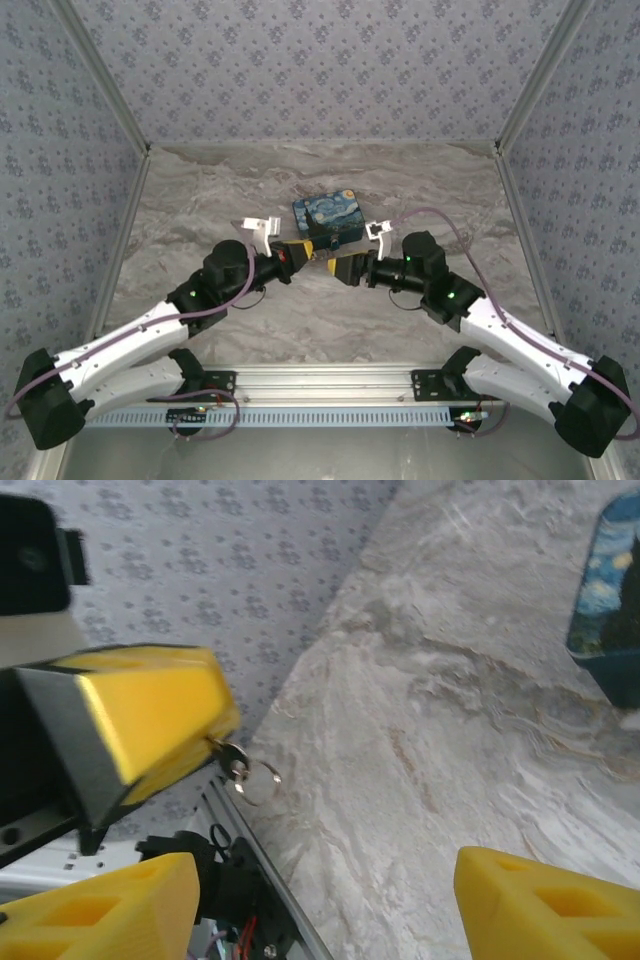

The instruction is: Unlock a padlock with a key

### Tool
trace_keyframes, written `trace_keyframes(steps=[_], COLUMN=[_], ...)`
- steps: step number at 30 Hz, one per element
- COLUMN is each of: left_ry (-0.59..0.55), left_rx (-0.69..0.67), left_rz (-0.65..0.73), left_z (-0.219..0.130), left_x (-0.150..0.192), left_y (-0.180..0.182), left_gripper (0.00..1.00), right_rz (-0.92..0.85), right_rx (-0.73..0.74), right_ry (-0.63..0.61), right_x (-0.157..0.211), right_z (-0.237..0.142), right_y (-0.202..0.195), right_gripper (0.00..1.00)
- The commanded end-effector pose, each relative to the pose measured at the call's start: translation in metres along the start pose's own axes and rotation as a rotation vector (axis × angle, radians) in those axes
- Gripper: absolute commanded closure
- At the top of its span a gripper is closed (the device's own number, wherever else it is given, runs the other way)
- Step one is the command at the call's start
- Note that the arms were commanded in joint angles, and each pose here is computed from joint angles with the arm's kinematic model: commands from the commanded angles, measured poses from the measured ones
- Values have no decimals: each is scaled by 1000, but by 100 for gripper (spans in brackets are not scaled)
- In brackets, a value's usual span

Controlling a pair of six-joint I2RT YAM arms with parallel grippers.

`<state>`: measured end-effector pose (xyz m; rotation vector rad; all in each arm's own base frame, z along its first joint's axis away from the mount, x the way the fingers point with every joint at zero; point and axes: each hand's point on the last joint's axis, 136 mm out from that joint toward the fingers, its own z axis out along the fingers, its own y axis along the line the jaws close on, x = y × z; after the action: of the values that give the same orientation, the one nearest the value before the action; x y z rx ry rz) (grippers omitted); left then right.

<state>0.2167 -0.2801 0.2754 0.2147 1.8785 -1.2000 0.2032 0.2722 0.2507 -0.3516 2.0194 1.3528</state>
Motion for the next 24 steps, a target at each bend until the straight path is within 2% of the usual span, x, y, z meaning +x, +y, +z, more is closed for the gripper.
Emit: trace_keyframes(steps=[1, 8, 12, 24], left_ry=[-18, -17, -17, -12], left_rx=[78, 179, 202, 218], left_rz=[63, 114, 119, 107], left_z=[-8, -11, -13, -9], left_x=[-15, -21, -21, -20], left_y=[-23, -47, -51, -53], left_gripper=[100, 100, 100, 100], right_rz=[-91, -203, -256, -247], right_rx=[-172, -308, -330, -325], right_ry=[-23, -31, -23, 9], right_x=[-15, -22, -20, -14], right_z=[-9, -13, -11, 4], right_y=[37, 67, 72, 69], right_gripper=[27, 27, 30, 43])
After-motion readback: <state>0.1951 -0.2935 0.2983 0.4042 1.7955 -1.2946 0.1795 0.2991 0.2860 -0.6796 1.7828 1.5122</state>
